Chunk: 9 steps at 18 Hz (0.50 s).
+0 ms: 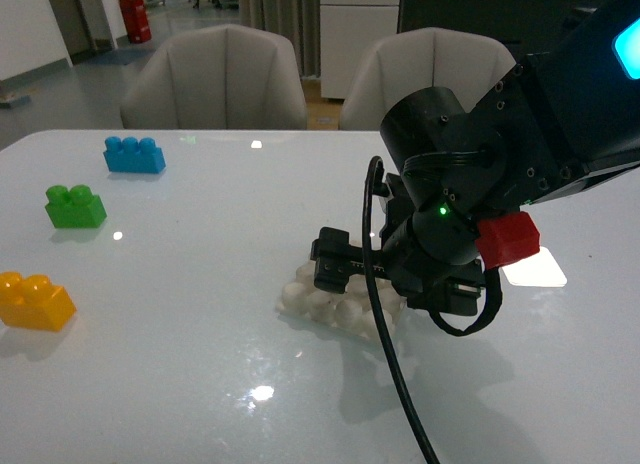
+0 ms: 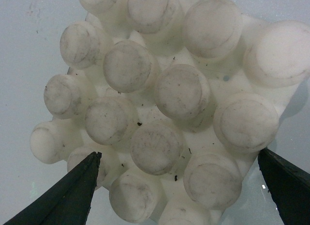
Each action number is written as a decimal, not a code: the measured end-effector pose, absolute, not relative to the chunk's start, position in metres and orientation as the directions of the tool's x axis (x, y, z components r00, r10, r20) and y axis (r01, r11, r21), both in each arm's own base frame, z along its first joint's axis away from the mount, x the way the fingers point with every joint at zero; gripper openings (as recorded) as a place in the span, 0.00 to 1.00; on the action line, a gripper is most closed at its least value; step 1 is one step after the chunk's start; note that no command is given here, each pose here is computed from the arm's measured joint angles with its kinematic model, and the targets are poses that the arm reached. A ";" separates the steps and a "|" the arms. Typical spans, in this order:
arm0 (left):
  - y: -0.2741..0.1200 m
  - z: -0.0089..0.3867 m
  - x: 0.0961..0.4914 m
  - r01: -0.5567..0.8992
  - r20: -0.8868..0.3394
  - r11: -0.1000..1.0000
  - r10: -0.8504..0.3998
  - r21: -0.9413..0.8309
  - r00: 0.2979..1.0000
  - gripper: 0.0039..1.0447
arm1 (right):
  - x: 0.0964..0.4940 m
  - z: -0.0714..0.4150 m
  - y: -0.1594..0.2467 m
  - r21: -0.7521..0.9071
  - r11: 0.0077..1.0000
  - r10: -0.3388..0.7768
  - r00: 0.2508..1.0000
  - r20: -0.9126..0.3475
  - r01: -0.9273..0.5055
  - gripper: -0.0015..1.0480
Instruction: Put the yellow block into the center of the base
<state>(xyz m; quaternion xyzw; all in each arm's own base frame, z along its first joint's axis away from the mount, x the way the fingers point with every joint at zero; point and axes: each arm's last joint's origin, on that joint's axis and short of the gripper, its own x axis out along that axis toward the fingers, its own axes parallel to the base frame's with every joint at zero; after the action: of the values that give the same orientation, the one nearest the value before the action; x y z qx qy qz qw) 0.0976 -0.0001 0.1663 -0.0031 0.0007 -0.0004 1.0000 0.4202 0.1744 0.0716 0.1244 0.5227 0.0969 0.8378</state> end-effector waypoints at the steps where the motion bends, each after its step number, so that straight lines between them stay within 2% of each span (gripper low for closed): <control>1: 0.000 0.166 0.098 0.001 -0.001 1.000 -0.001 -0.006 1.000 0.94 | 0.420 0.072 0.174 0.314 0.949 0.295 0.435 -0.851 -0.031 0.94; 5: 0.000 0.166 0.098 0.001 -0.001 1.000 -0.001 -0.006 1.000 0.94 | 0.414 0.083 0.152 0.365 0.931 0.320 0.450 -0.834 0.015 0.94; 7: 0.000 0.166 0.098 0.001 -0.001 1.000 -0.001 -0.006 1.000 0.94 | 0.415 0.107 0.129 0.407 0.912 0.334 0.505 -0.796 0.039 0.94; 9: 0.000 0.166 0.098 0.001 -0.001 1.000 -0.001 -0.005 1.000 0.94 | 0.415 0.113 0.123 0.417 0.908 0.336 0.521 -0.785 0.043 0.94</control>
<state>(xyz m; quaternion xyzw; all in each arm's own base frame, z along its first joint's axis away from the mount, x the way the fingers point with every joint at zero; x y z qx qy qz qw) 0.0976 -0.0001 0.1663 -0.0026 0.0007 -0.0004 1.0000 0.4150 0.1233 0.1125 0.1964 0.4817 0.0861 0.8497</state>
